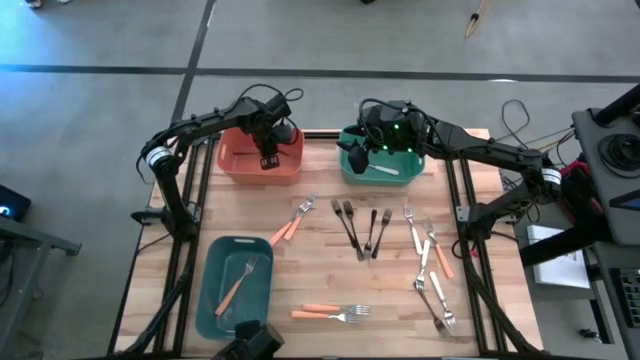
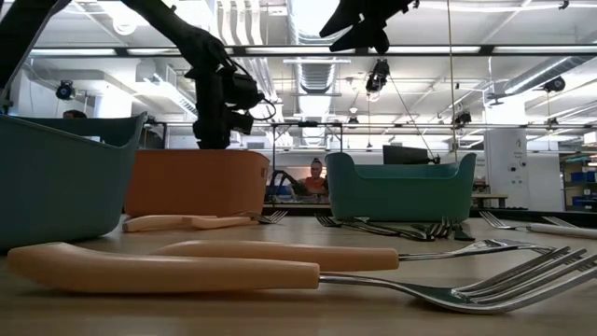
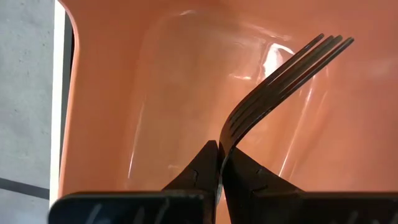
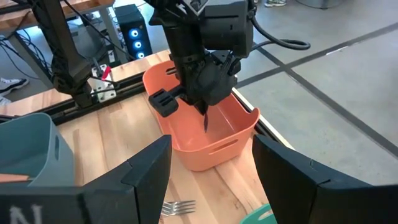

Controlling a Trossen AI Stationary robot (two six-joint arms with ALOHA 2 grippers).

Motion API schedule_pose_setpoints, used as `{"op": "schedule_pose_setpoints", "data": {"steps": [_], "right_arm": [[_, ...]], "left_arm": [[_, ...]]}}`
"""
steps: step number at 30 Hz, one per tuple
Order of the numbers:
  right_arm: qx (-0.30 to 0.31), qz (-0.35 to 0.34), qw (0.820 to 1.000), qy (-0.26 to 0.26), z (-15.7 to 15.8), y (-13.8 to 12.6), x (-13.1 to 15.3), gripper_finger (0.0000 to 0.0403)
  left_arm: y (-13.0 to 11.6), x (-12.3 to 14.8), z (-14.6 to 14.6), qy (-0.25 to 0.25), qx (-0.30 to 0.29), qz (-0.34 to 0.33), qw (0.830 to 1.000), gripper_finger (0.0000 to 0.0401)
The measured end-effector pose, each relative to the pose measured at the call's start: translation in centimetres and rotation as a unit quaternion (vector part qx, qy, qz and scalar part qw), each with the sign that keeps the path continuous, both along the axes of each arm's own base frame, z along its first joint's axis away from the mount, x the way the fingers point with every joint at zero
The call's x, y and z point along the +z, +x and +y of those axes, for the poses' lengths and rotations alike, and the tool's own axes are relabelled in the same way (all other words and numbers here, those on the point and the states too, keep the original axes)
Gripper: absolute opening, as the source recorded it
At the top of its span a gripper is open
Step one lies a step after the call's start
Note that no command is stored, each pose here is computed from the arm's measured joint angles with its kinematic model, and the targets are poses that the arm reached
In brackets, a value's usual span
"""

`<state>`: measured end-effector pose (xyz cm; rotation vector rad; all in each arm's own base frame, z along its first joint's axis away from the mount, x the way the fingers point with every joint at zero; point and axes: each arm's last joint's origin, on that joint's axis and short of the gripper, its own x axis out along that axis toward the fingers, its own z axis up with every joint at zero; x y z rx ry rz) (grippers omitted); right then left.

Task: Sort silverware by color (type)
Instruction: Put the black fork into the orange bin

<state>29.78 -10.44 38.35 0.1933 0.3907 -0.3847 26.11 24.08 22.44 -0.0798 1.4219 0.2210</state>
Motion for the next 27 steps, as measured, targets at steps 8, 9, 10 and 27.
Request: {"op": "schedule_pose_setpoints", "data": {"steps": [8,9,10,27], "right_arm": [[0.001,0.000,1.000,-0.001,0.00,0.00,0.00,0.0215],[0.001,0.000,1.000,-0.001,0.00,0.00,0.00,0.0215],[0.001,0.000,1.000,-0.001,0.00,0.00,0.00,0.0215],[0.001,0.000,1.000,-0.002,0.01,0.01,0.01,0.0215]], "left_arm": [[-0.02,-0.01,-0.02,-0.001,0.002,0.001,1.000,0.0000],[-0.02,-0.01,-0.02,-0.001,0.002,0.001,1.000,0.0000],[-0.02,-0.01,-0.02,-0.001,0.002,0.001,1.000,0.0000],[0.05,0.02,0.05,0.003,0.002,-0.003,1.000,0.0000]]}}
